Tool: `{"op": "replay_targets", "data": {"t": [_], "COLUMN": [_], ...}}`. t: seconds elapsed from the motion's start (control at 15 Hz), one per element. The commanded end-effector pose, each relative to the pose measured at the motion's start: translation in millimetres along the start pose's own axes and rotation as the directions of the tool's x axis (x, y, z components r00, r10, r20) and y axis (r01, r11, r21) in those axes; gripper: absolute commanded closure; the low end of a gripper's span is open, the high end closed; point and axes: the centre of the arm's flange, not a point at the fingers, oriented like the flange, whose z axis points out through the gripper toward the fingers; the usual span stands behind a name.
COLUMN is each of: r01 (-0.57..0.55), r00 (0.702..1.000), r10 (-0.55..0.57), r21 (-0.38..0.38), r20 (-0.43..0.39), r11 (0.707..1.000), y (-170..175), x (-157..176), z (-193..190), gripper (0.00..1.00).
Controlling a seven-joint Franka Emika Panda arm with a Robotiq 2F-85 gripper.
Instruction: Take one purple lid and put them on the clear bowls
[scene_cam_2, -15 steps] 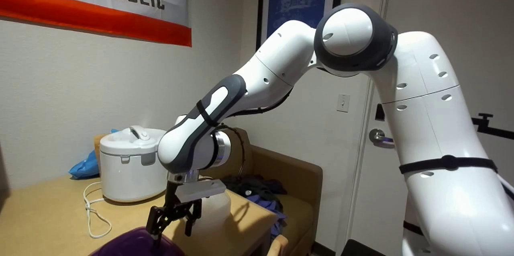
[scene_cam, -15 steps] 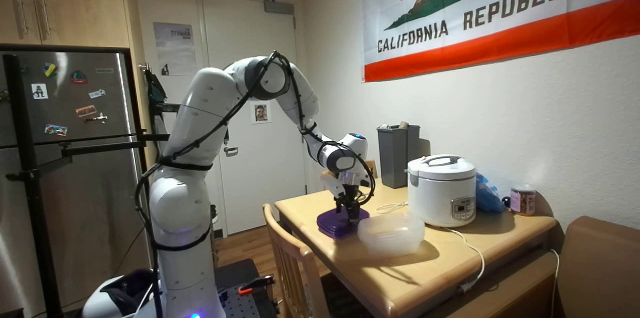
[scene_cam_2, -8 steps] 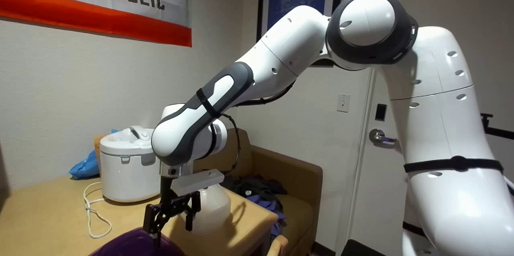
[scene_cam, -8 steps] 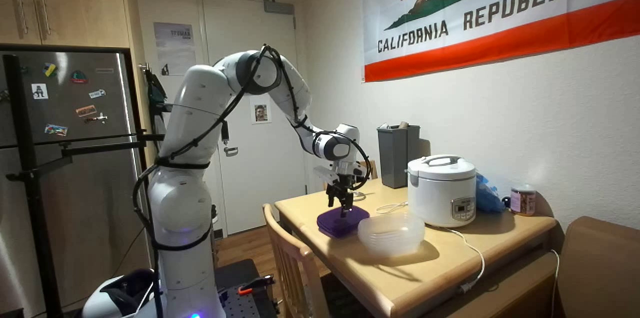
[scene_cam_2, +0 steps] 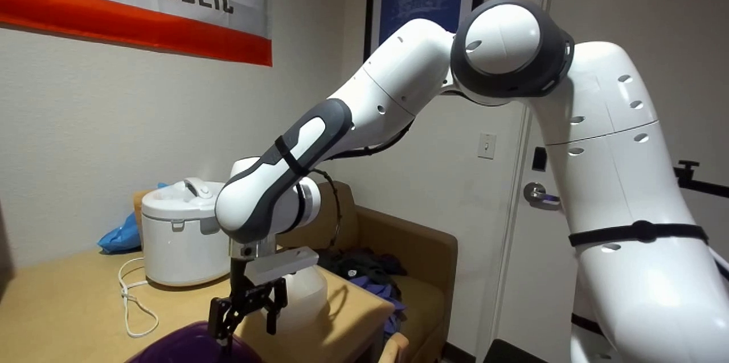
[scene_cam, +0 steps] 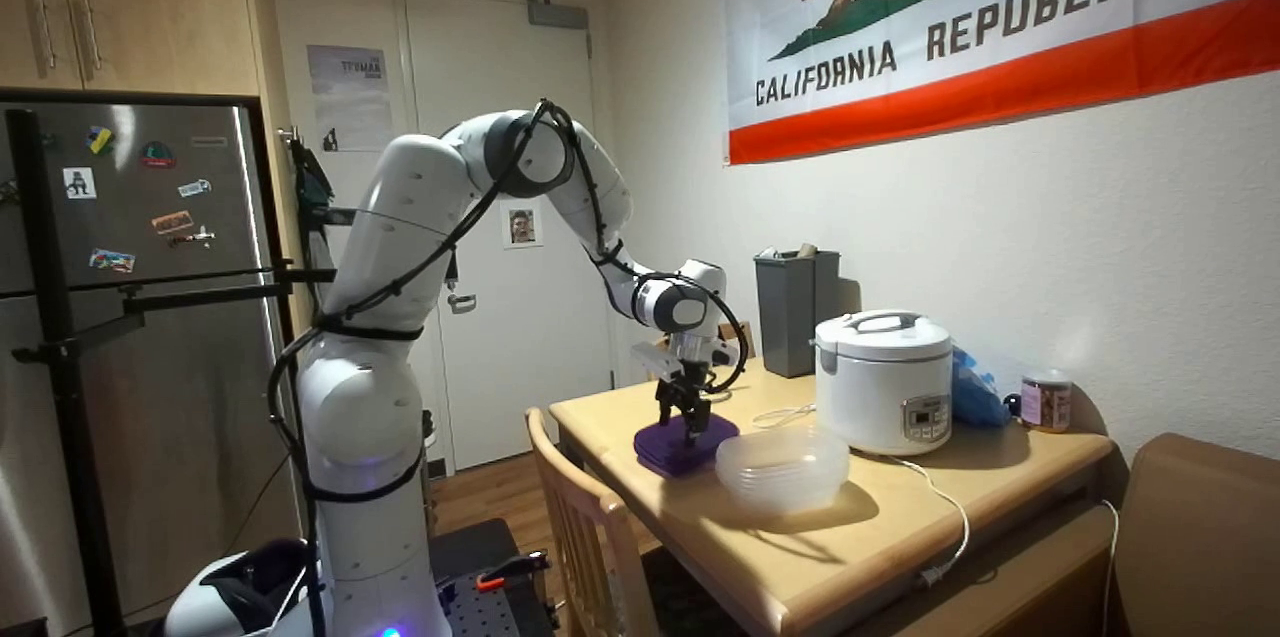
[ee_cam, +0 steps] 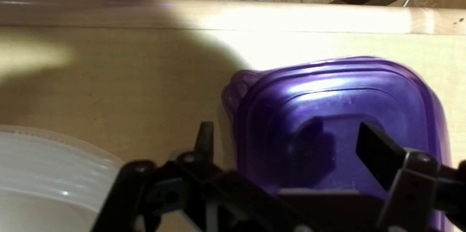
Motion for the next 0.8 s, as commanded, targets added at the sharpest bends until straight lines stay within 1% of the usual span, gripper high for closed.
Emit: {"op": "replay_targets", "data": {"t": [0.0, 0.13, 0.33, 0.4, 0.47, 0.6, 0.67, 0.73], "r01": [-0.004, -0.014, -0.029, -0.033, -0.038, -0.051, -0.061, -0.068], "r00": [1.000, 0.999, 0.999, 0.999, 0.999, 0.999, 0.998, 0.998], "r10": [0.004, 0.011, 0.025, 0.030, 0.034, 0.050, 0.061, 0.070], "r21": [0.033, 0.060, 0.115, 0.130, 0.146, 0.175, 0.186, 0.196], "r20": [0.024, 0.037, 0.034, 0.029, 0.025, 0.011, 0.004, -0.001], "r11": [0.999, 0.998, 0.993, 0.991, 0.989, 0.983, 0.981, 0.978], "y": [15, 22, 29, 31, 33, 37, 40, 43], "x": [17, 19, 22, 22, 21, 18, 16, 14], "z": [26, 43, 58, 59, 58, 53, 51, 48], "gripper": [0.00, 0.00, 0.00, 0.25, 0.26, 0.41, 0.51, 0.57]}}
